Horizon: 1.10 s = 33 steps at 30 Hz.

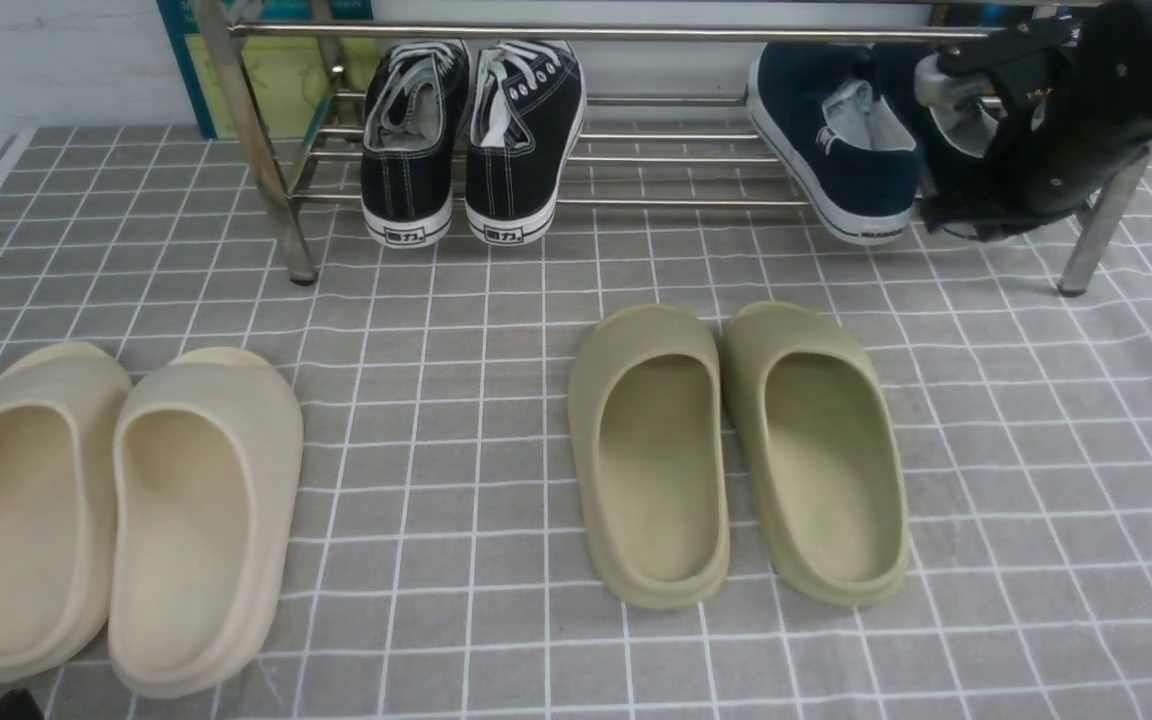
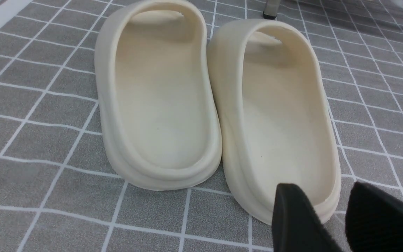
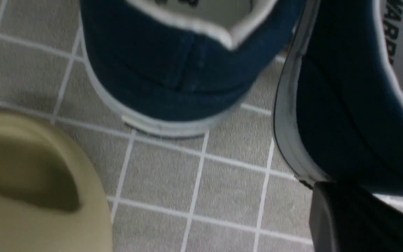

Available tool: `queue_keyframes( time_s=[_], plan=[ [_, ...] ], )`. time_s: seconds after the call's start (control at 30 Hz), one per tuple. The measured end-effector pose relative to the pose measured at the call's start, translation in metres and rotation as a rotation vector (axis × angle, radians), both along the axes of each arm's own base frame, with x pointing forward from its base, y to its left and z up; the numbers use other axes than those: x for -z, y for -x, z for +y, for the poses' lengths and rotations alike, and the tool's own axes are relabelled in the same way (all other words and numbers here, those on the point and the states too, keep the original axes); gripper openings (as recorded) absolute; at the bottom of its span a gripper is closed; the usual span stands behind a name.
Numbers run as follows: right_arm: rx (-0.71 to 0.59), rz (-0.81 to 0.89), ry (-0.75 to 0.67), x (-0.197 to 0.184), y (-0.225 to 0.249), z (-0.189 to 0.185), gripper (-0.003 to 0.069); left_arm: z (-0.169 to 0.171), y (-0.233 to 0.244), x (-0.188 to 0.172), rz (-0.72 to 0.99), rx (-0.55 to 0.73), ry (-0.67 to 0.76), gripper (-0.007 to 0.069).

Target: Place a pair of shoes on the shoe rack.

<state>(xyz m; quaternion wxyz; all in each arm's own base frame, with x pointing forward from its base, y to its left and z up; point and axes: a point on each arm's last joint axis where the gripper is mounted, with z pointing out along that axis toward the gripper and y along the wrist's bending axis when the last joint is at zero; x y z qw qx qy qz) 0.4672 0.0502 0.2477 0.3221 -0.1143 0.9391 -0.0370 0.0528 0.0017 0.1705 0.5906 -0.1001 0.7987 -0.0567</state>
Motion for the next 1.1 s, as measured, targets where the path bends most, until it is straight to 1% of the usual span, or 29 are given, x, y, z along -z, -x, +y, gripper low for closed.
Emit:
queue_keyframes(
  time_s=[0.2,0.3,0.37,0.47,0.53,0.57,0.6,0.67,0.73,0.8,0.83,0.93,0.97,1.1],
  plan=[
    [-0.001,-0.012,-0.003,0.0,-0.001,0.0,-0.0004,0.0,0.0,0.0,0.0,0.0,0.0,0.0239],
    [0.0,-0.019,-0.003,-0.01,0.003,0.0,-0.0004,0.0,0.0,0.0,0.0,0.0,0.0,0.0239],
    [0.004,-0.034,-0.011,-0.025,0.01,-0.001,-0.0002,0.0,0.0,0.0,0.0,0.0,0.0,0.0239],
    [0.013,-0.071,-0.027,-0.074,0.036,-0.004,-0.0002,0.0,0.0,0.0,0.0,0.0,0.0,0.0239],
    [0.017,-0.113,-0.043,-0.11,0.062,-0.006,-0.0001,0.0,0.0,0.0,0.0,0.0,0.0,0.0239],
    [0.017,-0.119,-0.044,-0.113,0.064,-0.007,-0.0001,0.0,0.0,0.0,0.0,0.0,0.0,0.0239],
    [0.017,-0.155,-0.054,-0.134,0.086,-0.009,0.0,0.0,0.0,0.0,0.0,0.0,0.0,0.0239],
    [0.016,-0.202,-0.064,-0.154,0.114,-0.012,0.0,0.0,0.0,0.0,0.0,0.0,0.0,0.0239],
    [0.013,-0.231,-0.074,-0.162,0.143,-0.015,0.0002,0.0,0.0,0.0,0.0,0.0,0.0,0.0239],
    [0.009,-0.304,-0.097,-0.172,0.184,-0.019,0.0004,0.0,0.0,0.0,0.0,0.0,0.0,0.0239],
    [0.008,-0.298,-0.098,-0.169,0.188,-0.019,0.0005,0.0,0.0,0.0,0.0,0.0,0.0,0.0239],
    [0.0,-0.431,-0.157,-0.174,0.251,-0.024,0.0005,0.0,0.0,0.0,0.0,0.0,0.0,0.0239],
    [0.0,-0.438,-0.164,-0.174,0.255,-0.024,0.0005,0.0,0.0,0.0,0.0,0.0,0.0,0.0239],
    [-0.008,-0.591,-0.214,-0.163,0.317,-0.031,0.0005,0.0,0.0,0.0,0.0,0.0,0.0,0.0239]
  ],
)
